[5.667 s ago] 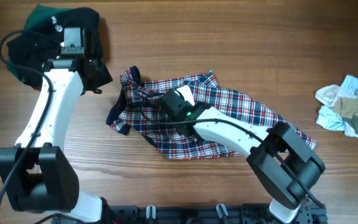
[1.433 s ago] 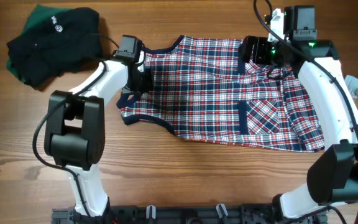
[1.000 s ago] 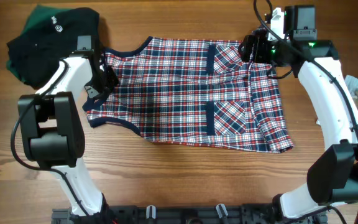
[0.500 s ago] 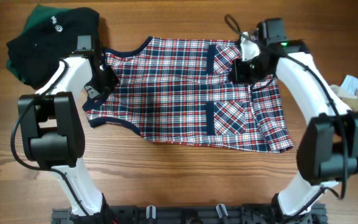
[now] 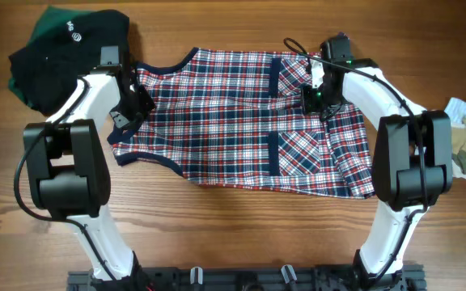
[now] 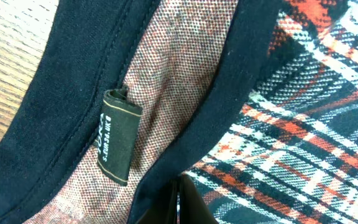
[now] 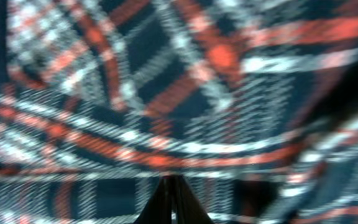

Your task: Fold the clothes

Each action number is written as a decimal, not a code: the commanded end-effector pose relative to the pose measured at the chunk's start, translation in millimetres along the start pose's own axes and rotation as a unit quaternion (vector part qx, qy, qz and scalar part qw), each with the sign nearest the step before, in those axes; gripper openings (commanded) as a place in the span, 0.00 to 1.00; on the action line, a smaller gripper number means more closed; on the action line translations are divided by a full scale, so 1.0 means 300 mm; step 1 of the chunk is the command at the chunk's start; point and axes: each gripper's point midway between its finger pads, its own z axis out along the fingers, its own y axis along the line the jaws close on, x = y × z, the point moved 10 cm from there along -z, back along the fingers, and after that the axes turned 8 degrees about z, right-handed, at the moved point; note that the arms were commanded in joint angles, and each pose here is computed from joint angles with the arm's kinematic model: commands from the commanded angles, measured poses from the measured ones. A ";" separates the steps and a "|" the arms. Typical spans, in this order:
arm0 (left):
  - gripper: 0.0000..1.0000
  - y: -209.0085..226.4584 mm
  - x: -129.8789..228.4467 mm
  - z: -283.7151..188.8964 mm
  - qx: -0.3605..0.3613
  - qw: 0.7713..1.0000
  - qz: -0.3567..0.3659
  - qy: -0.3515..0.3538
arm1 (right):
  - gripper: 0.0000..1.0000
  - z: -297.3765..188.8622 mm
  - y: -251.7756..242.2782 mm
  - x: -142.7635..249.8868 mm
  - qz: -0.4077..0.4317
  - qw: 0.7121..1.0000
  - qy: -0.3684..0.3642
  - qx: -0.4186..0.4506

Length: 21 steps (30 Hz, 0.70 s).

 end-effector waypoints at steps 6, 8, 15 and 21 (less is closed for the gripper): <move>0.04 0.081 0.041 0.103 -0.080 0.996 -0.015 0.036 | 0.04 0.008 -0.133 -0.018 0.039 0.998 -0.012 0.056; 0.04 0.081 0.041 0.103 -0.080 0.996 -0.015 0.036 | 0.04 0.000 -0.191 -0.028 0.059 0.996 -0.019 0.059; 0.04 0.081 0.041 0.103 -0.080 0.996 -0.011 0.037 | 0.04 -0.035 -0.407 -0.037 0.125 0.983 -0.040 0.132; 0.05 0.081 0.041 0.103 -0.079 0.996 -0.011 0.036 | 0.04 -0.106 -0.623 -0.023 0.199 0.937 -0.060 0.282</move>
